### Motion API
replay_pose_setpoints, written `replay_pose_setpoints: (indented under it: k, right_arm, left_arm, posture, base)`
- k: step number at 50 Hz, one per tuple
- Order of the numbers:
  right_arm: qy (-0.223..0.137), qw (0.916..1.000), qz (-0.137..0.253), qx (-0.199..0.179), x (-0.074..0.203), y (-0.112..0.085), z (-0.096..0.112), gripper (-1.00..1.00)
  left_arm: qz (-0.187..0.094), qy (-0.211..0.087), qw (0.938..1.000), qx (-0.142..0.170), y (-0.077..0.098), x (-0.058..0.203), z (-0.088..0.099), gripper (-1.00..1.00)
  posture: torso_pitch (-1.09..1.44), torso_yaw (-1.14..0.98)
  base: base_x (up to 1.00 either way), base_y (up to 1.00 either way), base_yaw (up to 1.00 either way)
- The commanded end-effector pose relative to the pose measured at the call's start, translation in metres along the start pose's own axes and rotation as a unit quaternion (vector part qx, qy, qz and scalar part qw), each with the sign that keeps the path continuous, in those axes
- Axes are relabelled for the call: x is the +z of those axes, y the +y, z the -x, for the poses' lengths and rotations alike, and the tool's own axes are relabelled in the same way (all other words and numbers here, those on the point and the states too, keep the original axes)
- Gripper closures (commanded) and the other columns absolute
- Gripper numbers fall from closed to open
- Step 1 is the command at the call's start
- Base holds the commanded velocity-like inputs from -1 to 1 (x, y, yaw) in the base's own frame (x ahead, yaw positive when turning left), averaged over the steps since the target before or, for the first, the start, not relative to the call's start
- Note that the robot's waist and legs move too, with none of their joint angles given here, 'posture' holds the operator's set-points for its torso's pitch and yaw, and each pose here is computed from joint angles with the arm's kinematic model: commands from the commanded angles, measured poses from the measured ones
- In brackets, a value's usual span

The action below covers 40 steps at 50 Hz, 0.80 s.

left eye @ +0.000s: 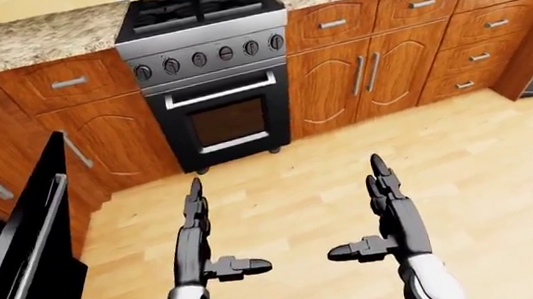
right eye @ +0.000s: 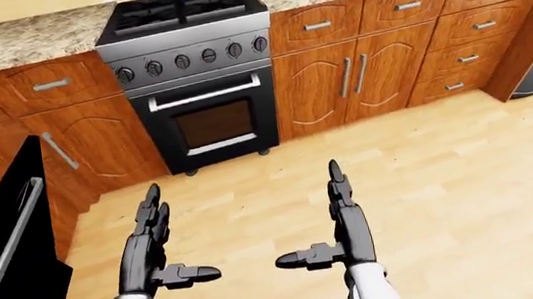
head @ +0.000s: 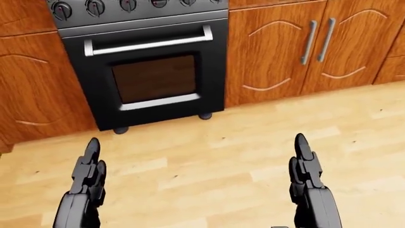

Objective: Close the dishwasher door

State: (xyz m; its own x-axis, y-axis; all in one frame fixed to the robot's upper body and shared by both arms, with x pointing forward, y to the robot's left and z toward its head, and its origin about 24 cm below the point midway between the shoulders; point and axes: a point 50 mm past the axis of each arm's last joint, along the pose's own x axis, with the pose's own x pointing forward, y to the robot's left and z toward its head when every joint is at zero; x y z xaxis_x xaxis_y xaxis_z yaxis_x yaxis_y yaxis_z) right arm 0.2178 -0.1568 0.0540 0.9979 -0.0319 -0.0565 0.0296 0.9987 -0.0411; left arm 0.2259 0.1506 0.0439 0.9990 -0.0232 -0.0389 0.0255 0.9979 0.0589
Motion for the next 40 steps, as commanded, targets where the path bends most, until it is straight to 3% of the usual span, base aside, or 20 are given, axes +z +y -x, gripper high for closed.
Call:
replay_pose_setpoints:
  k: [1,40]
  right_arm:
    - [-0.049,0.9987,0.005,-0.01,0.0182,-0.0049,-0.0009,-1.0]
    - [-0.054,0.9985,0.008,-0.008,0.025,-0.0049,0.0015,-1.0]
  left_arm:
    - [0.003,-0.053,0.9985,-0.01,-0.0051,0.0204,-0.0027,-1.0]
    - [0.005,-0.055,0.9984,-0.009,-0.0044,0.0236,-0.0022,-1.0]
  posture:
    - [0.0,0.0]
    - [0.0,0.0]
  base:
    - [0.0,0.26,0.0]
    - [0.0,0.27,0.0]
